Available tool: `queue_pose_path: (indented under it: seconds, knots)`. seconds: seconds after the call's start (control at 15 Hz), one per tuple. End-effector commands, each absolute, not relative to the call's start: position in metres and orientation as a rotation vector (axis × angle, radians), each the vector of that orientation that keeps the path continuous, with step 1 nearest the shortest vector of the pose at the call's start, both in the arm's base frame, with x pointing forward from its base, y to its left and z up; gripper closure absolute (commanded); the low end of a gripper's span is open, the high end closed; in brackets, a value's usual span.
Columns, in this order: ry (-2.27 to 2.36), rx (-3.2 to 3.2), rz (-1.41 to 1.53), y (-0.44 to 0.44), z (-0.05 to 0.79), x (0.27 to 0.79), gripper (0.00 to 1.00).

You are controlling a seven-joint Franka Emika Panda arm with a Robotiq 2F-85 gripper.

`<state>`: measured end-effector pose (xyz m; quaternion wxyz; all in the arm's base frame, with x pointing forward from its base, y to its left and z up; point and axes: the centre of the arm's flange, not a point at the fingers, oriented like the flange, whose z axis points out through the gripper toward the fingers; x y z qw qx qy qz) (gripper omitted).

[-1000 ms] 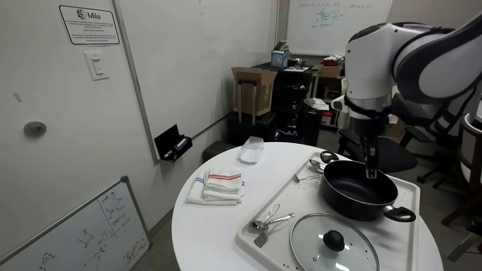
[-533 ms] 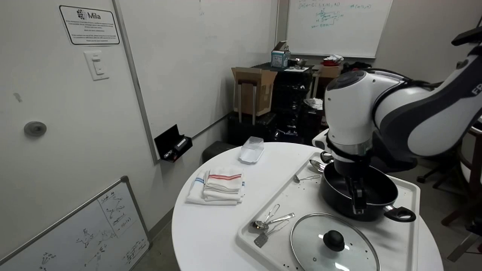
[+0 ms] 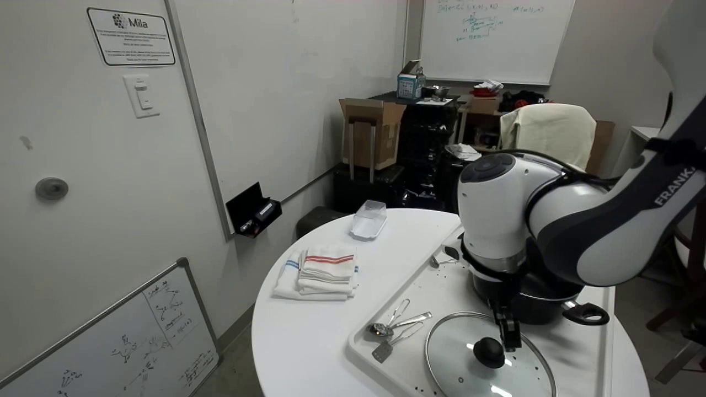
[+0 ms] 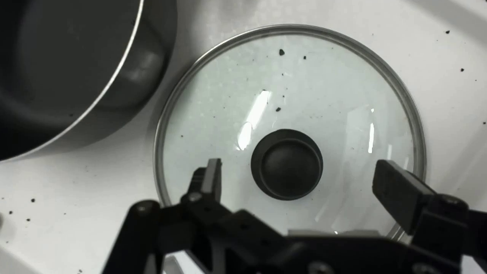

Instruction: Put the glass lid on the black pot.

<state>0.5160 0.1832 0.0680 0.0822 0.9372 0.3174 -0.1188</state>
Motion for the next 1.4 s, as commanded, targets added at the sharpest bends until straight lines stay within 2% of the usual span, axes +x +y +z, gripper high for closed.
queue_pose_path:
  seconds: [0.0,1.27,1.33]
  knots:
    - [0.992,2.788,-0.353,0.192,0.041,0.522,0.00]
    - [0.997,2.786,-0.391,0.194,0.007,0.527,0.00]
    - [0.998,2.787,-0.391,0.194,0.007,0.527,0.23]
